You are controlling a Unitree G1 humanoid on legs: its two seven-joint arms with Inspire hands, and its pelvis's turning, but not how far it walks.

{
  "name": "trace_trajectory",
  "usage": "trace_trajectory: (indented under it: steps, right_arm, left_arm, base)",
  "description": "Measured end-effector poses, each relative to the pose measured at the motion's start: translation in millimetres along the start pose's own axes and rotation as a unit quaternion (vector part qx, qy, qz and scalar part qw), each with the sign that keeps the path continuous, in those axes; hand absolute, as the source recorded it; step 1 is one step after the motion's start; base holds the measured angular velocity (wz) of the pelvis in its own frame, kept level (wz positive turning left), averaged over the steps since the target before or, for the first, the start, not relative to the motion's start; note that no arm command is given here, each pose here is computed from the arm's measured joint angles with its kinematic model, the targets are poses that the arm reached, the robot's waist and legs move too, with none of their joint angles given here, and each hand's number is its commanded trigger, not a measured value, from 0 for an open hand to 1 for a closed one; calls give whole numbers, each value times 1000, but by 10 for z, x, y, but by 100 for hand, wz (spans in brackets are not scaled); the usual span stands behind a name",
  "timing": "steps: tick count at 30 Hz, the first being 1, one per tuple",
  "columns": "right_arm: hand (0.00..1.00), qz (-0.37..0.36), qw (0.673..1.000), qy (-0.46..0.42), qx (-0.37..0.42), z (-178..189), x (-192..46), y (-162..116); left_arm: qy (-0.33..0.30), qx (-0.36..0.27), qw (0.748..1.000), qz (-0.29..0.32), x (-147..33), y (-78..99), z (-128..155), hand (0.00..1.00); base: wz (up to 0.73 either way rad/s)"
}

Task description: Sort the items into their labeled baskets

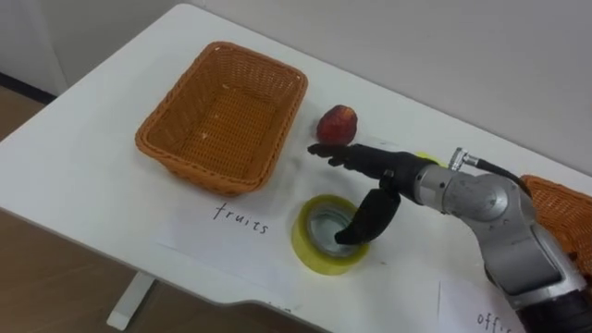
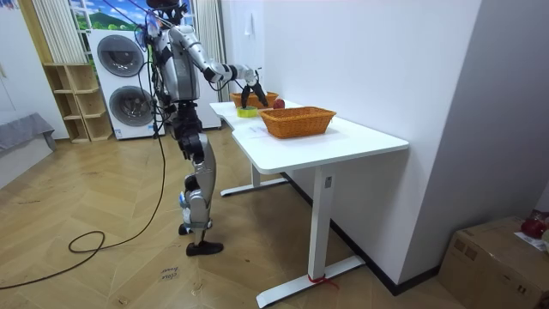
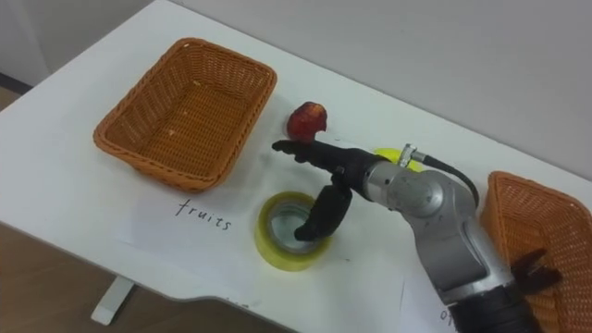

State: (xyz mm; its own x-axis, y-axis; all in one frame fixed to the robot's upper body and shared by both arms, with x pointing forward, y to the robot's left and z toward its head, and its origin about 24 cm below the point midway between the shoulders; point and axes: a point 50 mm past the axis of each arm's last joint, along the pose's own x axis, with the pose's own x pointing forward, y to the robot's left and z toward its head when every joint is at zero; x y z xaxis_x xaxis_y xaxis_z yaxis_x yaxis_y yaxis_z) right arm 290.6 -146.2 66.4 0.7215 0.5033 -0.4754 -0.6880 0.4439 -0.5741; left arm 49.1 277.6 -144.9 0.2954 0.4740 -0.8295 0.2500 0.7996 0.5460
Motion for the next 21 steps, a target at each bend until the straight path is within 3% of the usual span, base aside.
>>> trace_trajectory:
  steps: [21]
  right_arm:
    - [0, -22, 999, 31, -15, -44, 163, 160]
  left_arm:
    - [-6, 14, 1000, -19, -11, -85, 46, 0]
  base:
    - [1]
